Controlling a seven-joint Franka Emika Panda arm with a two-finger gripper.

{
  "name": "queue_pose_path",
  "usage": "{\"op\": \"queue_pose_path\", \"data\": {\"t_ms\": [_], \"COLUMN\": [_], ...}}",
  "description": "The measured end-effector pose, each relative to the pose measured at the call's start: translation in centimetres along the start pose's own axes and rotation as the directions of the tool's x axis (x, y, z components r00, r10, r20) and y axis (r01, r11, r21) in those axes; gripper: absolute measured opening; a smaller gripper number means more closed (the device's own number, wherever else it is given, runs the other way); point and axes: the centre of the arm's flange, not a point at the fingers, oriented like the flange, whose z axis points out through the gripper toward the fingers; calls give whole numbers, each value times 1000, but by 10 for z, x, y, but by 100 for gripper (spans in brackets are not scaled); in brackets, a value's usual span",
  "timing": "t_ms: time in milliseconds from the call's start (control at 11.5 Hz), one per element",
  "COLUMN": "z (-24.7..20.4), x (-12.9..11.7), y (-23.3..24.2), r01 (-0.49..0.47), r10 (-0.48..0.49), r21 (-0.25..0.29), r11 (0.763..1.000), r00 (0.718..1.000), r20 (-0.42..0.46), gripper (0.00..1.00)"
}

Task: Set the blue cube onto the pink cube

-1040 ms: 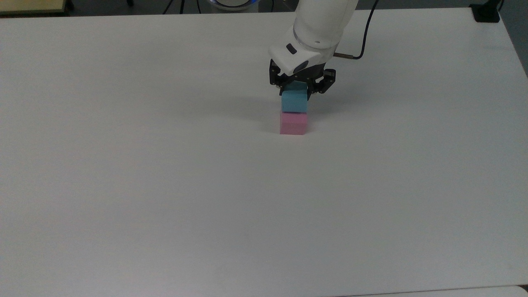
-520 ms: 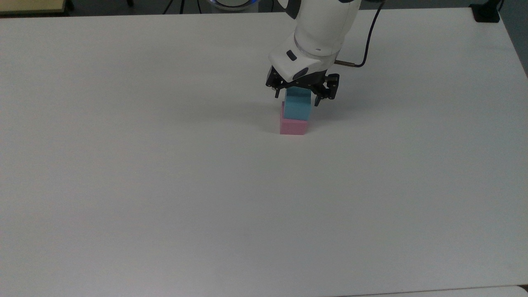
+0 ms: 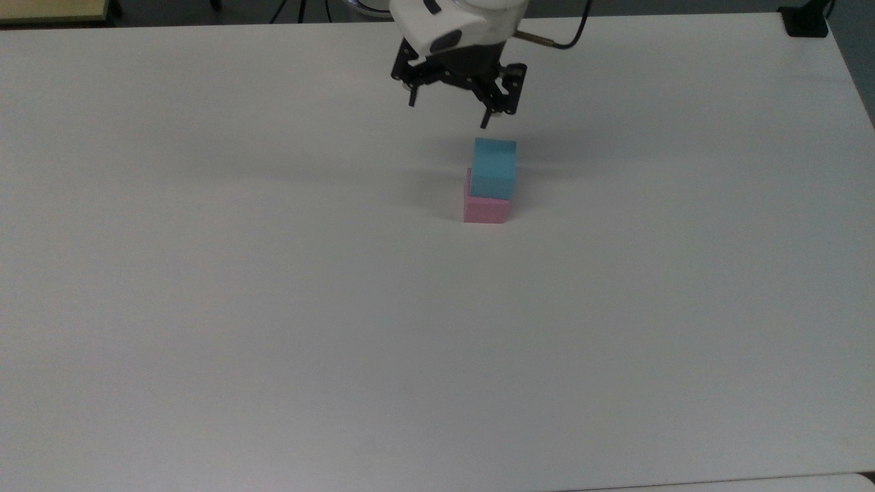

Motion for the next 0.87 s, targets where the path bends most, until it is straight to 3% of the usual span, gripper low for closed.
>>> {"op": "queue_pose_path", "data": {"t_ms": [173, 433, 866], "z": [-39, -89, -93], "x": [-3, -16, -9], "y": [56, 144, 221], "r01": [-19, 31, 150], "r10": [19, -30, -149], "r21": [-8, 25, 31], "r11": [1000, 999, 988], "r00": [1000, 999, 988], "r20": [-8, -23, -34], "gripper": [100, 100, 100]}}
